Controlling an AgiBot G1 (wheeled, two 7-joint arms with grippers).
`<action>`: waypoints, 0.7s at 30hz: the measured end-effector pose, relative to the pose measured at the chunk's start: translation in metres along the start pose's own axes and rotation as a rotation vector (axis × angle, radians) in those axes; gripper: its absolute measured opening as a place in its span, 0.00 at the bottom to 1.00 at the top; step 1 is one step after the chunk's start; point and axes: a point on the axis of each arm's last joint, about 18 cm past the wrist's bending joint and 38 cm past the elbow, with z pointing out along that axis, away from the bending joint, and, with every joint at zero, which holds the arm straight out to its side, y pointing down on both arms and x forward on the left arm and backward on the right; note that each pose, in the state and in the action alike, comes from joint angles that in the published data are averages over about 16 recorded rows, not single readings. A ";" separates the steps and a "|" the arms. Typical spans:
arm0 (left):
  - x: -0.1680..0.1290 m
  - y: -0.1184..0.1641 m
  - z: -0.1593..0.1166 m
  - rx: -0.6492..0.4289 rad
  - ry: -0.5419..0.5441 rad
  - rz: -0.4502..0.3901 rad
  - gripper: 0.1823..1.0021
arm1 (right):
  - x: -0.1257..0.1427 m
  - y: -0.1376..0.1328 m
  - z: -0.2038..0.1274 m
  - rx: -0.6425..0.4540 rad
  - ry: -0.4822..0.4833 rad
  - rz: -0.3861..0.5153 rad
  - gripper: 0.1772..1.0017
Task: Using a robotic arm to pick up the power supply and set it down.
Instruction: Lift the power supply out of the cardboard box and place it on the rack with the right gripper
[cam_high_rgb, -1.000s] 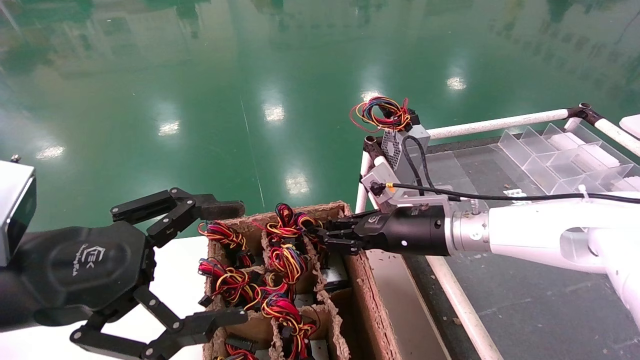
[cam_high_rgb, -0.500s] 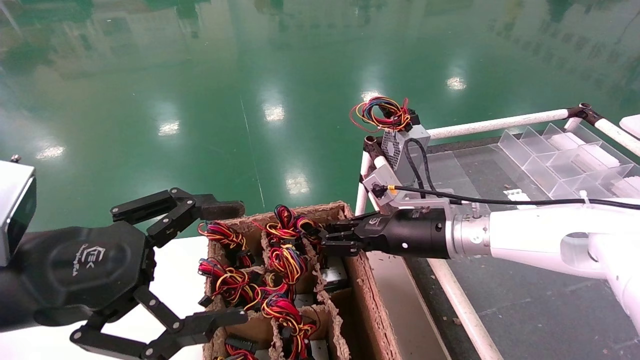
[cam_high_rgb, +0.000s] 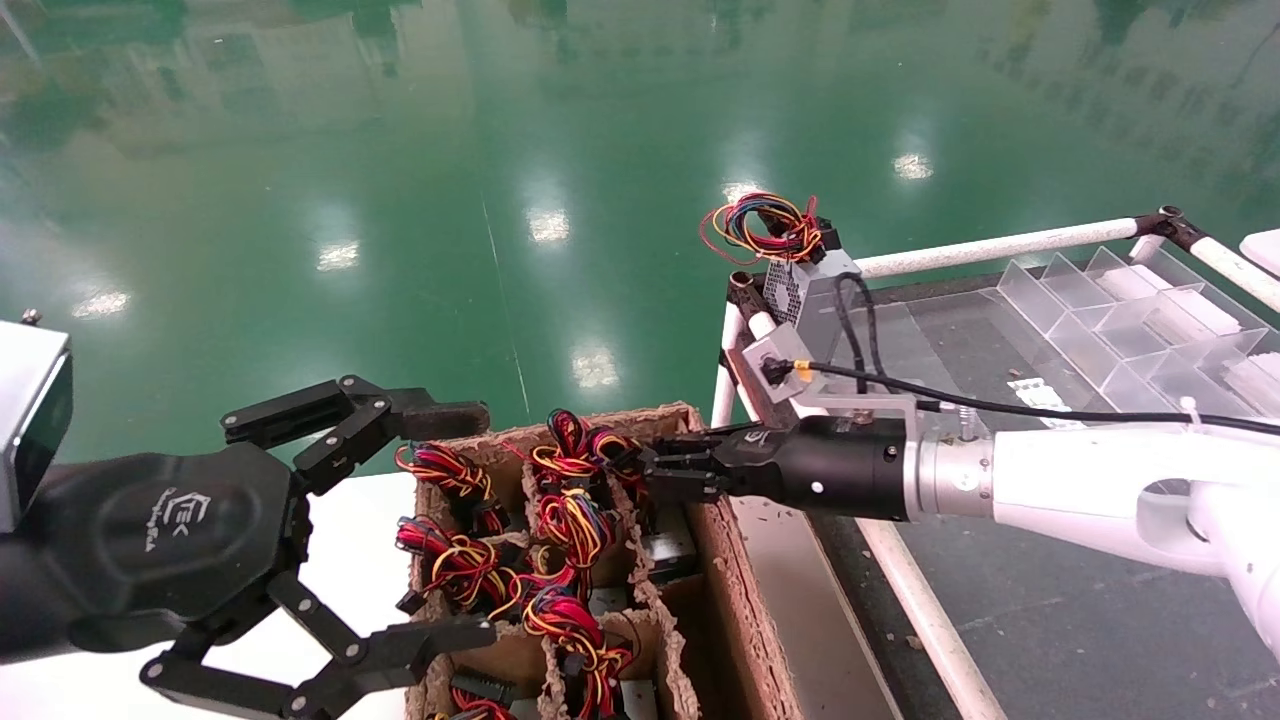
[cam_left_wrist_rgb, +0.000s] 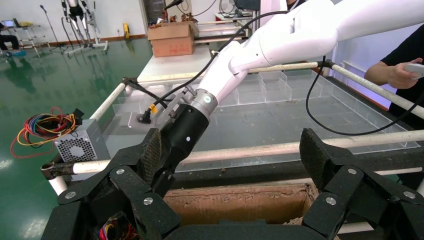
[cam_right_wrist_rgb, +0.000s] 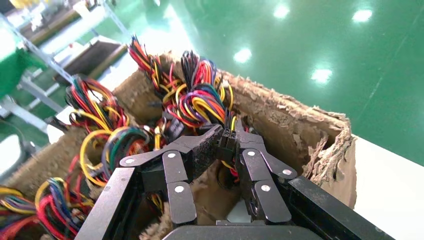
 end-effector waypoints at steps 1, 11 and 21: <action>0.000 0.000 0.000 0.000 0.000 0.000 1.00 | 0.000 0.000 -0.001 0.008 -0.002 0.010 0.02; 0.000 0.000 0.000 0.000 0.000 0.000 1.00 | 0.000 0.003 -0.012 0.067 -0.015 0.091 0.02; 0.000 0.000 0.000 0.000 0.000 0.000 1.00 | -0.001 -0.003 -0.024 0.125 -0.037 0.136 0.02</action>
